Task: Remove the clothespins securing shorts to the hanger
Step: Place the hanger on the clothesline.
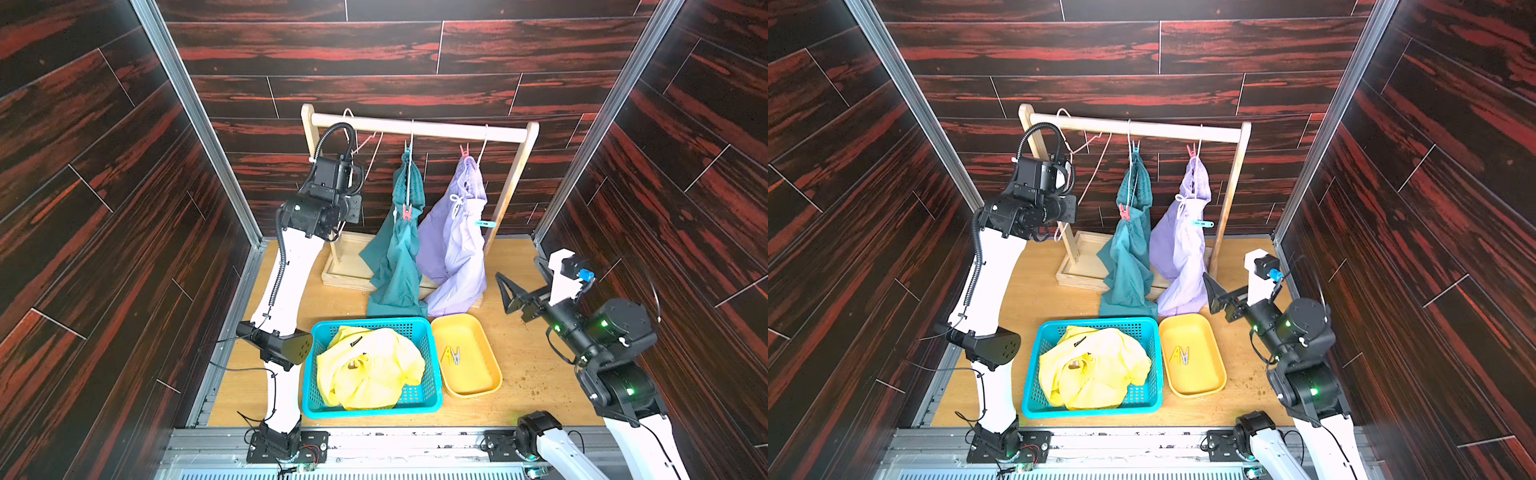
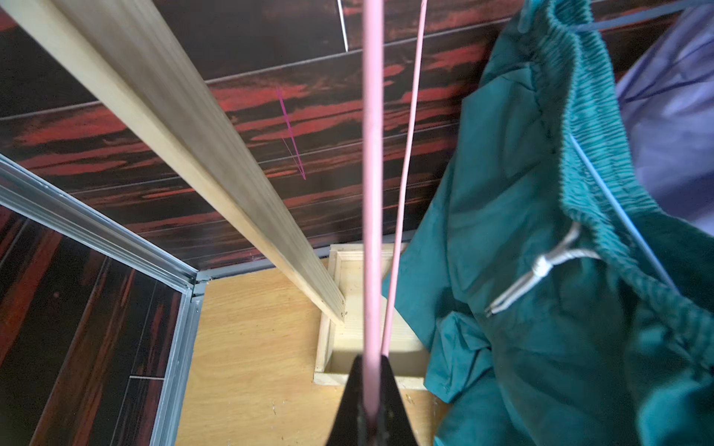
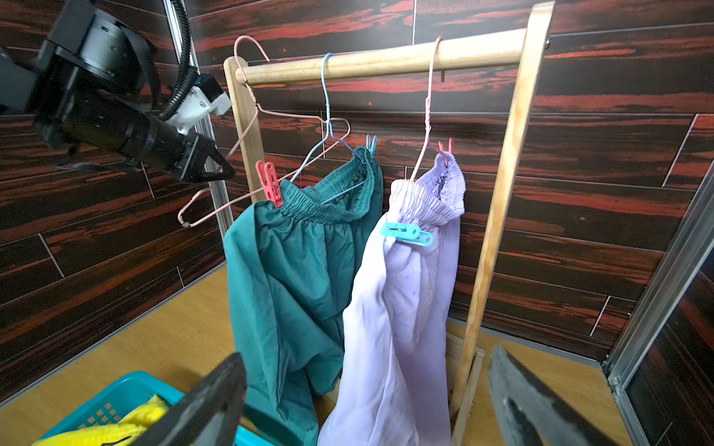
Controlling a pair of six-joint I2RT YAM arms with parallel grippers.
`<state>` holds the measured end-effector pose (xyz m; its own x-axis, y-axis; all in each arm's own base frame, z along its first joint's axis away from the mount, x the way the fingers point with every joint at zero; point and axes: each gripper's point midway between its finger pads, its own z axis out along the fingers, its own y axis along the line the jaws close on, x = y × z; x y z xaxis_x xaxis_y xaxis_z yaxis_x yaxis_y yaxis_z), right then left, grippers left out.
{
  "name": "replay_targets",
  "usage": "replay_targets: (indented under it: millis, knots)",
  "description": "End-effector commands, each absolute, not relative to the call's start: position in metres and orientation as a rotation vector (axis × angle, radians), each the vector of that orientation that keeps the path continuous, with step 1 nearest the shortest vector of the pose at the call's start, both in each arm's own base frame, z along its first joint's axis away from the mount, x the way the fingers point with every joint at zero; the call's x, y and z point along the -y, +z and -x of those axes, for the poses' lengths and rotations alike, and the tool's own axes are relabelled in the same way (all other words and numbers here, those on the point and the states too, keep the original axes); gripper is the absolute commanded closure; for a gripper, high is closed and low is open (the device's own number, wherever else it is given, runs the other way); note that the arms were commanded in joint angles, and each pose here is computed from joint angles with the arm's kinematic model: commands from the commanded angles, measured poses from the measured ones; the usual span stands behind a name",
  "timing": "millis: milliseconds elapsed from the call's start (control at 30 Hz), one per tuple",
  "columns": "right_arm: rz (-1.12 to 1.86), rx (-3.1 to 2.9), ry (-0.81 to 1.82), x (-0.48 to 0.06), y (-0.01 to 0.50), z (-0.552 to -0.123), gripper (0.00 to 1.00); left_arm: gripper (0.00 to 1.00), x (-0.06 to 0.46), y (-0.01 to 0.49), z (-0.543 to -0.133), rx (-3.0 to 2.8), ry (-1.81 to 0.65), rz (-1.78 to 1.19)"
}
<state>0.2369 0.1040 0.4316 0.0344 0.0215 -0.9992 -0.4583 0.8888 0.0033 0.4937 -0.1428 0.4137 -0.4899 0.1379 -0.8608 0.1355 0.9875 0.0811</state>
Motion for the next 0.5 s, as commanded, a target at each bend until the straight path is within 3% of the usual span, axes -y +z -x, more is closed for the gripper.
replay_targets:
  millis: [0,467]
  knots:
    - [0.34,-1.527,0.392,-0.101,0.424,-0.233,0.02,1.0,0.133,0.424,-0.505,-2.034,0.03,-0.153]
    - [0.318,-1.55,0.444,-0.104,0.419,-0.233,0.02,1.0,0.125,0.394,-0.532,-2.083,-0.031,-0.109]
